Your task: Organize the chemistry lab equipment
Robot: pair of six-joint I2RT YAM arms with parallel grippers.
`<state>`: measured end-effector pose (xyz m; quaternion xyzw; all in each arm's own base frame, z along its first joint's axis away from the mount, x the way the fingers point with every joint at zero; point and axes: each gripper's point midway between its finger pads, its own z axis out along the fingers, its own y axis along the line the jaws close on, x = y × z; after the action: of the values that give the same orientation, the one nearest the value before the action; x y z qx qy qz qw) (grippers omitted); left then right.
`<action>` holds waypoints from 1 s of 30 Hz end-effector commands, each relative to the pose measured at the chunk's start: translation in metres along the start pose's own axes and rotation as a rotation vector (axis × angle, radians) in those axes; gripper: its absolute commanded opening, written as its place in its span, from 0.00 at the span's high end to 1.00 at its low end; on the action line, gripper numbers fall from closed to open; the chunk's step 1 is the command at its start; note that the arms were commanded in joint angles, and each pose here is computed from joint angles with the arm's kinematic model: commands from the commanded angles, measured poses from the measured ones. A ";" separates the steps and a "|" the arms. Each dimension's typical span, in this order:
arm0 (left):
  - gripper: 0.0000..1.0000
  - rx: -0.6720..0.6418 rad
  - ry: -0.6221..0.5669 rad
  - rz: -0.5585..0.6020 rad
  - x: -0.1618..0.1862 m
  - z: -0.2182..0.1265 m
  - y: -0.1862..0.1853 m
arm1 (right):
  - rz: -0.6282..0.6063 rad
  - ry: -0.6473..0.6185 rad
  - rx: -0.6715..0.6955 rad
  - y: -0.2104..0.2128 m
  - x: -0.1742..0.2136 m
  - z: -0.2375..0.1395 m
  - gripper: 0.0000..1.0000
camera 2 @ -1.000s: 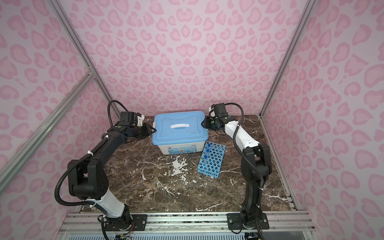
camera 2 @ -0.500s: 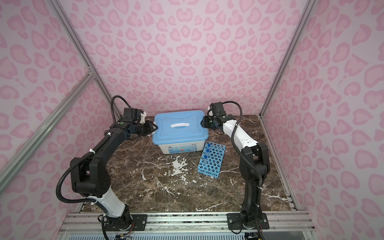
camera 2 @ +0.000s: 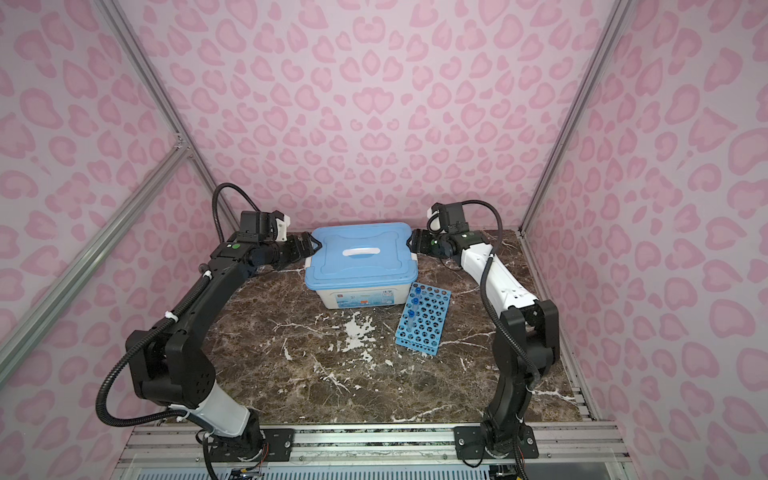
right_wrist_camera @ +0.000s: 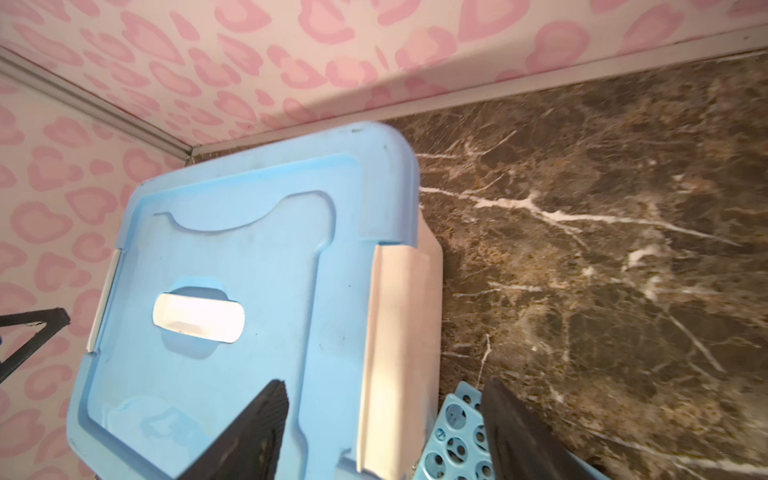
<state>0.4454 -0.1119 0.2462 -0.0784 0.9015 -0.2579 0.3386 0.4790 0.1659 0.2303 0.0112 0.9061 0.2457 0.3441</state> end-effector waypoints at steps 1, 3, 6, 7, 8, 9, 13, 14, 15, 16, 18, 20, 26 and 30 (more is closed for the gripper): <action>0.02 -0.073 -0.059 0.026 -0.008 -0.013 0.012 | -0.028 -0.061 0.027 -0.010 -0.012 -0.014 0.22; 0.02 -0.119 -0.092 0.034 -0.011 -0.022 0.020 | -0.050 -0.094 0.072 -0.022 -0.017 -0.028 0.21; 0.02 -0.228 -0.162 0.049 -0.013 -0.041 0.041 | -0.121 -0.171 0.207 -0.052 -0.017 -0.055 0.19; 0.02 -0.274 -0.201 0.060 -0.015 -0.050 0.050 | -0.148 -0.211 0.267 -0.065 -0.016 -0.069 0.18; 0.02 -0.322 -0.215 0.065 -0.008 -0.054 0.064 | -0.170 -0.257 0.315 -0.075 -0.017 -0.082 0.17; 0.02 -0.364 -0.252 0.079 -0.007 -0.063 0.073 | -0.197 -0.312 0.366 -0.087 -0.016 -0.096 0.17; 0.02 -0.502 -0.408 0.147 0.006 -0.089 0.110 | -0.256 -0.516 0.552 -0.135 0.015 -0.137 0.11; 0.02 -0.520 -0.436 0.162 0.010 -0.092 0.117 | -0.258 -0.562 0.568 -0.143 0.024 -0.141 0.11; 0.02 -0.541 -0.467 0.174 0.013 -0.095 0.123 | -0.265 -0.615 0.574 -0.150 0.033 -0.146 0.10; 0.02 -0.565 -0.485 0.176 0.018 -0.096 0.132 | -0.268 -0.657 0.577 -0.156 0.043 -0.147 0.09; 0.02 -0.590 -0.501 0.176 0.026 -0.091 0.144 | -0.237 -0.692 0.586 -0.170 0.058 -0.146 0.08; 0.02 -0.616 -0.510 0.175 0.032 -0.085 0.155 | -0.223 -0.662 0.606 -0.182 0.072 -0.137 0.08; 0.02 -0.613 -0.607 0.181 0.050 -0.059 0.180 | -0.196 -0.695 0.601 -0.203 0.095 -0.110 0.08; 0.02 -0.594 -0.607 0.200 0.068 -0.043 0.190 | -0.218 -0.673 0.589 -0.208 0.109 -0.097 0.09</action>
<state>0.3561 0.0455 0.1072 -0.1539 0.8469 0.0876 0.5014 0.3599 -0.0385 0.1097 0.0891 0.8099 -0.0792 0.5743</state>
